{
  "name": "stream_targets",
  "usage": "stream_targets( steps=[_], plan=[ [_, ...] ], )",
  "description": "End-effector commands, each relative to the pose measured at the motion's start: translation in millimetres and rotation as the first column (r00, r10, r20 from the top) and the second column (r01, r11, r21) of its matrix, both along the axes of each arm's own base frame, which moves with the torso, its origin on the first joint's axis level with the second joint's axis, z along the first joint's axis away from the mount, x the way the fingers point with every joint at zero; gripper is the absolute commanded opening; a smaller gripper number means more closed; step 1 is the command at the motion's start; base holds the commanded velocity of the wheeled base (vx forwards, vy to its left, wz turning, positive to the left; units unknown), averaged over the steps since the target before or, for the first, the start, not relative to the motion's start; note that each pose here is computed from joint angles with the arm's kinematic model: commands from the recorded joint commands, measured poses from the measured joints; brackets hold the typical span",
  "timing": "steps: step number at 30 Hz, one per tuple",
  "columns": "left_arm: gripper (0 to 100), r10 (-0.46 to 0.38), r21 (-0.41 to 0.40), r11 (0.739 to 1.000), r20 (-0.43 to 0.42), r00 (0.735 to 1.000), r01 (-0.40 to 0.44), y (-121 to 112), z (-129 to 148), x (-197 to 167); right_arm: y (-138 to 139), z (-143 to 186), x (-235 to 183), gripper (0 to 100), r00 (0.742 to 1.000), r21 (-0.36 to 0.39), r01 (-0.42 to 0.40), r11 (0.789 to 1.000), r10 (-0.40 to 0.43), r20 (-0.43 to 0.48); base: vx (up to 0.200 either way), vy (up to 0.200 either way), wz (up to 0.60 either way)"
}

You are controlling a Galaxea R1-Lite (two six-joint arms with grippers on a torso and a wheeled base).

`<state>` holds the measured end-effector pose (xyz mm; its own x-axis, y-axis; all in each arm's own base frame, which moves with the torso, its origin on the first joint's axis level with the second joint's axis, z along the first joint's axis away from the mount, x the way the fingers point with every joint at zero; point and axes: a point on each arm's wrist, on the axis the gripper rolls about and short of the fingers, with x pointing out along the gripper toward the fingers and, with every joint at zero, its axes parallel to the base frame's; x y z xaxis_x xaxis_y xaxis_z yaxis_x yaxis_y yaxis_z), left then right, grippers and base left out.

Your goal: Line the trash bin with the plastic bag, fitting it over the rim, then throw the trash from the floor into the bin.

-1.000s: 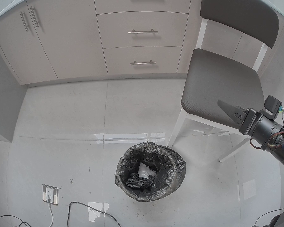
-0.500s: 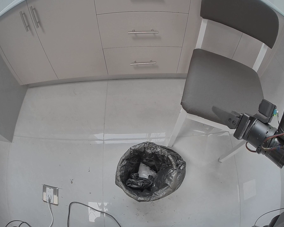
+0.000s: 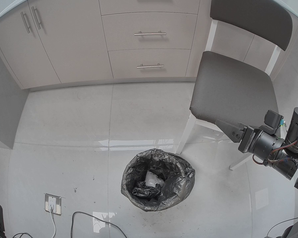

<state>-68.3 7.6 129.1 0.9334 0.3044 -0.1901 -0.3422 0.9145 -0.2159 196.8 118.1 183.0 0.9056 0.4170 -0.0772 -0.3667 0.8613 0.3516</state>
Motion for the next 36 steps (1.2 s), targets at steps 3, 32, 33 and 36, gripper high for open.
stream_targets(
  steps=[3,32,33,36],
  plan=[
    [100,-0.014,0.217,0.976,0.061,0.998,0.000,-0.5,-43.0,35.5,3.5,-3.9,4.2,100,1.000,-0.016,-0.003,1.000,0.003,-0.011,0.000,0.000,0.00],
    [100,-0.184,0.232,0.961,0.135,0.974,0.149,-4.2,-46.6,42.7,163.3,-36.9,20.9,0,0.907,-0.408,-0.411,0.815,0.320,-0.272,0.000,0.000,0.00],
    [100,-0.193,0.234,0.959,0.135,0.972,0.158,-4.4,-46.6,42.7,166.5,-43.0,24.8,0,0.906,-0.412,-0.411,0.813,0.315,-0.283,0.000,0.000,0.00],
    [100,-0.199,0.234,0.958,0.136,0.971,0.163,-4.5,-46.7,42.8,176.8,-63.2,36.3,0,0.904,-0.423,-0.411,0.808,0.299,-0.306,0.000,0.000,0.00]
  ],
)
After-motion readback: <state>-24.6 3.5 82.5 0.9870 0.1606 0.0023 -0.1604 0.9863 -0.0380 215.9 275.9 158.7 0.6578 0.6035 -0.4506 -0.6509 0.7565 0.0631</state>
